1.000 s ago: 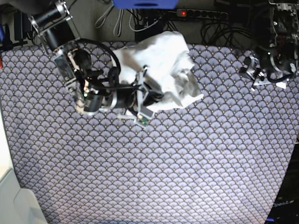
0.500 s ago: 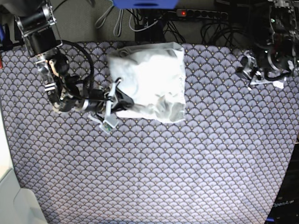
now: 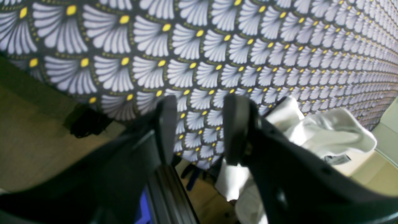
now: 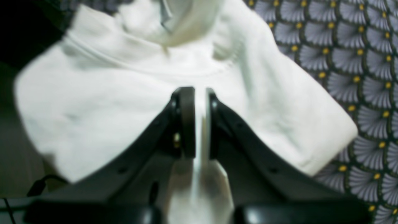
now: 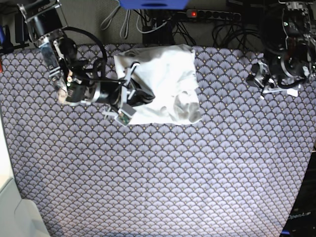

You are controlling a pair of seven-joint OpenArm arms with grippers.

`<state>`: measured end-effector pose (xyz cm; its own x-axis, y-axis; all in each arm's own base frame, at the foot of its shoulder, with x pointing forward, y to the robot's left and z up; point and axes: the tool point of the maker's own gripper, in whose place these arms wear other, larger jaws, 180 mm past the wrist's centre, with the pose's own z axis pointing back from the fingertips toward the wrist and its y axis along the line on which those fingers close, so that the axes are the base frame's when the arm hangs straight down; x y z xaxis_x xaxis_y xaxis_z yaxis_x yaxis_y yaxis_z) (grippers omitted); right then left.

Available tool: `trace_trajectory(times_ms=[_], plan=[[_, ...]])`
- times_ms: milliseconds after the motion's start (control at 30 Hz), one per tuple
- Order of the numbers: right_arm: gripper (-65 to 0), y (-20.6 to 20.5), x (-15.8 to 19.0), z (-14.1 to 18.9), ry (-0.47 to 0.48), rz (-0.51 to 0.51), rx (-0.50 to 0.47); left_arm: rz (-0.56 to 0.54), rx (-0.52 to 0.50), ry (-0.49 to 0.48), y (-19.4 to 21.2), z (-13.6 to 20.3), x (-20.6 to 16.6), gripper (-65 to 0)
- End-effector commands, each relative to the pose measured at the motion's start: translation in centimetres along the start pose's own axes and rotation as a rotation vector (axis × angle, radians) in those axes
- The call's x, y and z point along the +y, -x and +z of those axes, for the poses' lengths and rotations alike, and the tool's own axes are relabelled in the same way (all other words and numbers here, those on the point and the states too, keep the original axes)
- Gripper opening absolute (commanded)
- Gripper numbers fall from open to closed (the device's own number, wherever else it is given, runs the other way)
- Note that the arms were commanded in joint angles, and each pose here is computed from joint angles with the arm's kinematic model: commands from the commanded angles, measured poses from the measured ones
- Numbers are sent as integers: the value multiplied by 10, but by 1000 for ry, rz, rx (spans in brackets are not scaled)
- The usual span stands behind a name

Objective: Fold the T-shirt properly
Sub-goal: 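Press and tuck the folded edge into the bundle with the right gripper, then grasp the bundle's sides with both grippers and squeeze it together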

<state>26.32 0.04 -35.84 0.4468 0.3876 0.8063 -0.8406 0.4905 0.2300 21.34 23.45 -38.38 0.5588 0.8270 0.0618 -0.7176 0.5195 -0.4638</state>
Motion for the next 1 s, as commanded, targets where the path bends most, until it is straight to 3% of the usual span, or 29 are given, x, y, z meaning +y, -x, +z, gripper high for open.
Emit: trace_trajectory(times_ms=[0, 267, 500, 733, 967], plan=[[-606, -6, -1, 3, -3, 16, -16, 8, 13, 35, 1, 4, -9, -403], [-605, 28, 2, -1, -13, -61, 45, 65, 174, 222, 31, 5, -53, -388], [-605, 35, 7, 0, -19, -71, 61, 92, 360, 363, 60, 20, -84, -135], [-605, 38, 4, 3, -14, -68, 70, 79, 395, 372, 63, 21, -89, -128], [-605, 38, 4, 3, -13, -68, 71, 106, 456, 320, 77, 6, -77, -125]])
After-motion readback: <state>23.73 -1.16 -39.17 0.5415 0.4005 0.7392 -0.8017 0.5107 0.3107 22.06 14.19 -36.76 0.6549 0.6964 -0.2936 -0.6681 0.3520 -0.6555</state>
